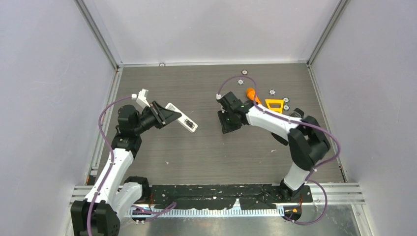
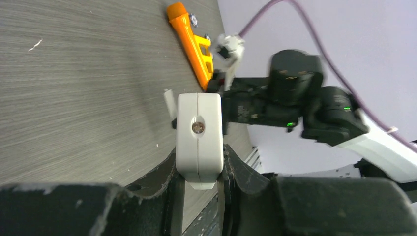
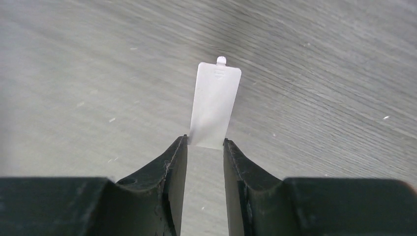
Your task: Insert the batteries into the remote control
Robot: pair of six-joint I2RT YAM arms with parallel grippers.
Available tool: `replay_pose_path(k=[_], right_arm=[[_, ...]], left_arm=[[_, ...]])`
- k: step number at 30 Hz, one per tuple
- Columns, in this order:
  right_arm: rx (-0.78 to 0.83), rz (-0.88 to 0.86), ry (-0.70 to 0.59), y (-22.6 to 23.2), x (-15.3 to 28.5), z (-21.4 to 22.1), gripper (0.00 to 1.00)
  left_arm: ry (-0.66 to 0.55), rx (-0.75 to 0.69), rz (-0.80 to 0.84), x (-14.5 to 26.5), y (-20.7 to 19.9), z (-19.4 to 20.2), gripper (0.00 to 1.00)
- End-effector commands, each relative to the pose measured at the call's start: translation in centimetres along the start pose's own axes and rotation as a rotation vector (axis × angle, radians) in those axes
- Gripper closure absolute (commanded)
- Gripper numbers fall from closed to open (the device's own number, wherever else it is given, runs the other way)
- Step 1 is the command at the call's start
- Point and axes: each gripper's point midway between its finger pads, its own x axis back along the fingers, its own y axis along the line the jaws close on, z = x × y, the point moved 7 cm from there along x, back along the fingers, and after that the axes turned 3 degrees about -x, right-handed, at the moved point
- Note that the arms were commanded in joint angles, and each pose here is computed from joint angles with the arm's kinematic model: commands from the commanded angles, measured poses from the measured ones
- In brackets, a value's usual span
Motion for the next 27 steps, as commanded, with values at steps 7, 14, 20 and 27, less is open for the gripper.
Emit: replay_pose_path(k=[7, 14, 20, 27], right_arm=[[0.242, -0.412, -0.314, 3.7, 12.6, -1.9, 0.78], [0.464, -0.418, -0.395, 5.2, 17.0, -0.2, 0.86], [0.592, -0.383, -0.423, 7.3, 19.1, 1.3, 0.86], [0.643, -0.266, -0.392, 8.2, 18.4, 1.7, 0.86]], left_arm=[[0.122, -0.171, 0.100, 0.0, -2.0, -1.1, 1.00], [0.201, -0.222, 0.174, -1.1, -3.2, -0.4, 1.00], [0.251, -0.256, 0.198, -1.9, -3.6, 1.1, 1.00], [0.268, -0.257, 0.182, -2.5, -3.6, 2.2, 1.00]])
